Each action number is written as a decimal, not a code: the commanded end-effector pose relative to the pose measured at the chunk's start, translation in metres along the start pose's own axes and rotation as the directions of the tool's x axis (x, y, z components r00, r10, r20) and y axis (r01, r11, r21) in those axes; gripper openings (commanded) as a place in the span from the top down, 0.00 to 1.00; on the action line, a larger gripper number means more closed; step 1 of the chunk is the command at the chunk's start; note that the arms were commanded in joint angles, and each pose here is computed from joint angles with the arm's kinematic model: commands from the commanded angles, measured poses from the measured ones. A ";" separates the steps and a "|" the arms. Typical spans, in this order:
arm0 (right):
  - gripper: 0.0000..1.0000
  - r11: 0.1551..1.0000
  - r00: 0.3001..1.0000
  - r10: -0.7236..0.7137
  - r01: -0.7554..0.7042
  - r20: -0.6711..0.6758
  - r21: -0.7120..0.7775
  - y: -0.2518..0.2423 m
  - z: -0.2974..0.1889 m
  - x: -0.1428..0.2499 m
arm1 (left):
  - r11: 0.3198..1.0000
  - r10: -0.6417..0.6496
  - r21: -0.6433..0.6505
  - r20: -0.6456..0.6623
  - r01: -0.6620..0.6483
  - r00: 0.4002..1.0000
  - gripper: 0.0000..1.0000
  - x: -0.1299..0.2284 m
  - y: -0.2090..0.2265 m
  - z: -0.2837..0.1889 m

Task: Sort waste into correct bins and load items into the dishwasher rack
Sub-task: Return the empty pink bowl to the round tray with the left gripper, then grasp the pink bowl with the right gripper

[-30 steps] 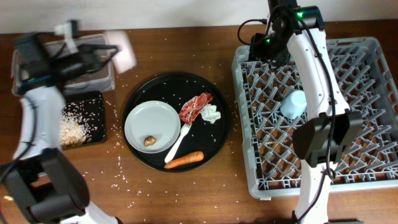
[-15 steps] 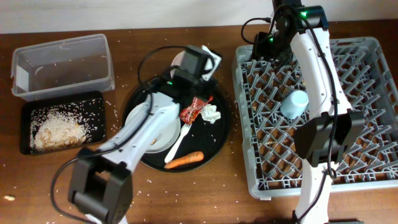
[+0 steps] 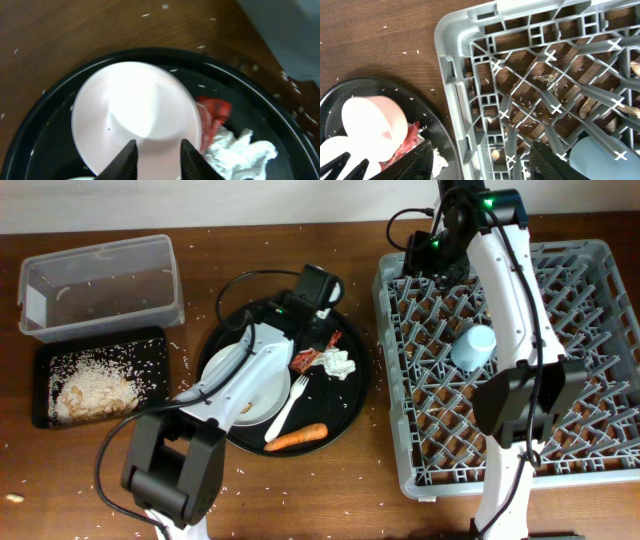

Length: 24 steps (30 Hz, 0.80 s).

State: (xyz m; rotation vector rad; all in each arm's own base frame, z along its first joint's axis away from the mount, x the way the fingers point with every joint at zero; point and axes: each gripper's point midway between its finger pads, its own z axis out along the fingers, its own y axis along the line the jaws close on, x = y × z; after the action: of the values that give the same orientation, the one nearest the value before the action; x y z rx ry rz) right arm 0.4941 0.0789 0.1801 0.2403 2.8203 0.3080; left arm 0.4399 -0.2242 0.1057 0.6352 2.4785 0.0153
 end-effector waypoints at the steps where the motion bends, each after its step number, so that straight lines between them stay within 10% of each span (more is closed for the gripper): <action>1: 0.39 0.999 1.000 -0.025 0.026 0.017 -0.031 0.011 -0.007 -0.001 | 0.977 -0.212 0.006 -0.002 0.212 0.977 0.66 -0.008 0.035 -0.008; 10: 0.39 0.964 0.961 -0.258 0.262 0.095 -0.031 0.120 0.018 0.023 | 0.895 -0.442 0.072 0.011 0.440 0.897 0.41 -0.021 0.148 -0.051; 24: 0.42 0.978 0.973 -0.208 0.210 -0.101 0.011 0.142 0.109 0.078 | 0.849 -0.528 0.005 -0.028 0.528 0.849 0.39 0.011 0.196 -0.054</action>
State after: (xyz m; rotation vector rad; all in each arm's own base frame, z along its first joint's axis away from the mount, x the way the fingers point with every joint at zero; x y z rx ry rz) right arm 0.4739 0.2511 0.1029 -0.1022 2.8886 0.2698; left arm 0.4883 -0.0376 0.1629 -0.0642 2.6207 -0.1855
